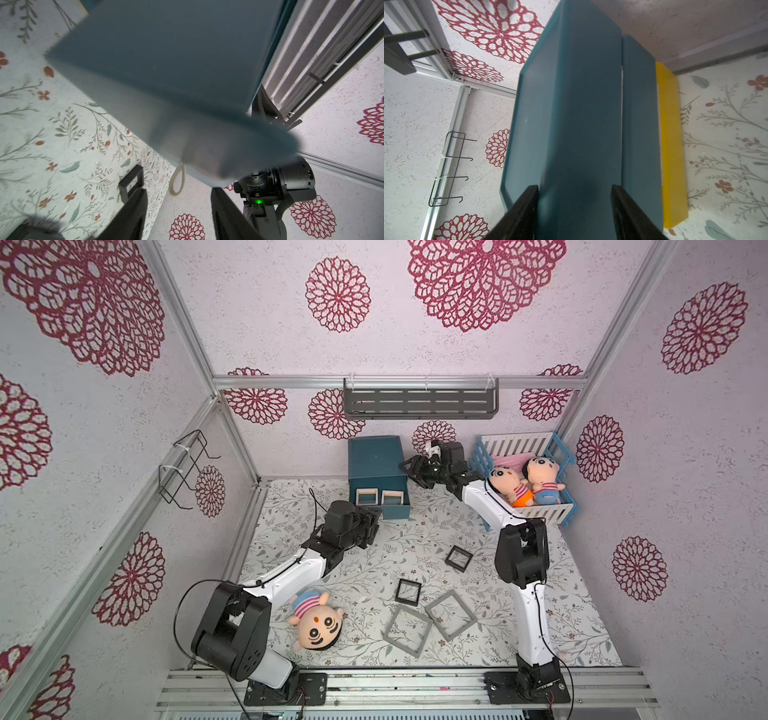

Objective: Place the brooch boxes into the drawer by color
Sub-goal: Close the drawer in the storage box.

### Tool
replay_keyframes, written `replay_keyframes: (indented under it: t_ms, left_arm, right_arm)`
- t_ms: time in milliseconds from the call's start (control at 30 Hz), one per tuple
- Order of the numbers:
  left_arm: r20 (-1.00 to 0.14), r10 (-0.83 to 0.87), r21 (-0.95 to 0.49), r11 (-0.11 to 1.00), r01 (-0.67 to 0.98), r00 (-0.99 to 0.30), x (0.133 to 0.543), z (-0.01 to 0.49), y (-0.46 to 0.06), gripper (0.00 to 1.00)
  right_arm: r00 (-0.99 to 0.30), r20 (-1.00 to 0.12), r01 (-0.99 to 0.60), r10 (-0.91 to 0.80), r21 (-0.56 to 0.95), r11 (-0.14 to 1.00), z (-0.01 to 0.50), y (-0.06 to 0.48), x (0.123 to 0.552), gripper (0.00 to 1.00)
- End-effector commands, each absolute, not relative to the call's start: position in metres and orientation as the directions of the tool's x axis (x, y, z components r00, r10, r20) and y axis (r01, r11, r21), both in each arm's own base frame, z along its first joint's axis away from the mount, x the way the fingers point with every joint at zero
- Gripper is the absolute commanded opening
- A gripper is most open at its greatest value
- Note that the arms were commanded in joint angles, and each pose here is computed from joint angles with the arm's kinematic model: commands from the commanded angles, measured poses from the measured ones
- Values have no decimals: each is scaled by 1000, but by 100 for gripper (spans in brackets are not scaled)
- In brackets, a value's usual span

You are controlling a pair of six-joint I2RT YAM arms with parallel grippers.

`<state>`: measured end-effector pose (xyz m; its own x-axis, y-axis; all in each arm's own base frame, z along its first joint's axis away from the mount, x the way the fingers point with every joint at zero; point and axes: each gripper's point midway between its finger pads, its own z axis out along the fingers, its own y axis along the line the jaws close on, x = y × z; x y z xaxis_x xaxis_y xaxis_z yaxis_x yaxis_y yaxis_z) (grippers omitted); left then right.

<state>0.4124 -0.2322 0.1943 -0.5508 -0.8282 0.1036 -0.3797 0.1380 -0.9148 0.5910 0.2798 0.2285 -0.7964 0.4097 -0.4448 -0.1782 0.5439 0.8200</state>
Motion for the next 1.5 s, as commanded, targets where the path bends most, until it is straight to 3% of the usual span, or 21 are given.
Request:
replay_keyframes:
  t_ms: [0, 333, 533, 667, 1467]
  left_arm:
    - [92, -843, -947, 90, -307, -530, 425, 206, -234, 55]
    - [66, -874, -941, 106, -321, -482, 432, 190, -225, 34]
    - [48, -884, -948, 106, -299, -465, 442, 193, -224, 17]
    - [39, -892, -951, 105, -291, -451, 451, 196, -221, 0]
    - [49, -904, -960, 75, -270, -425, 520, 201, -208, 0]
  right_arm:
    - [-806, -427, -164, 409, 826, 539, 227, 278, 592, 54]
    - [-815, -417, -159, 403, 829, 536, 226, 281, 589, 41]
    - [-823, -412, -154, 391, 824, 545, 221, 285, 585, 39]
    - [-824, -416, -156, 384, 819, 552, 220, 286, 584, 39]
    - [-829, -418, -156, 371, 811, 564, 216, 285, 583, 39]
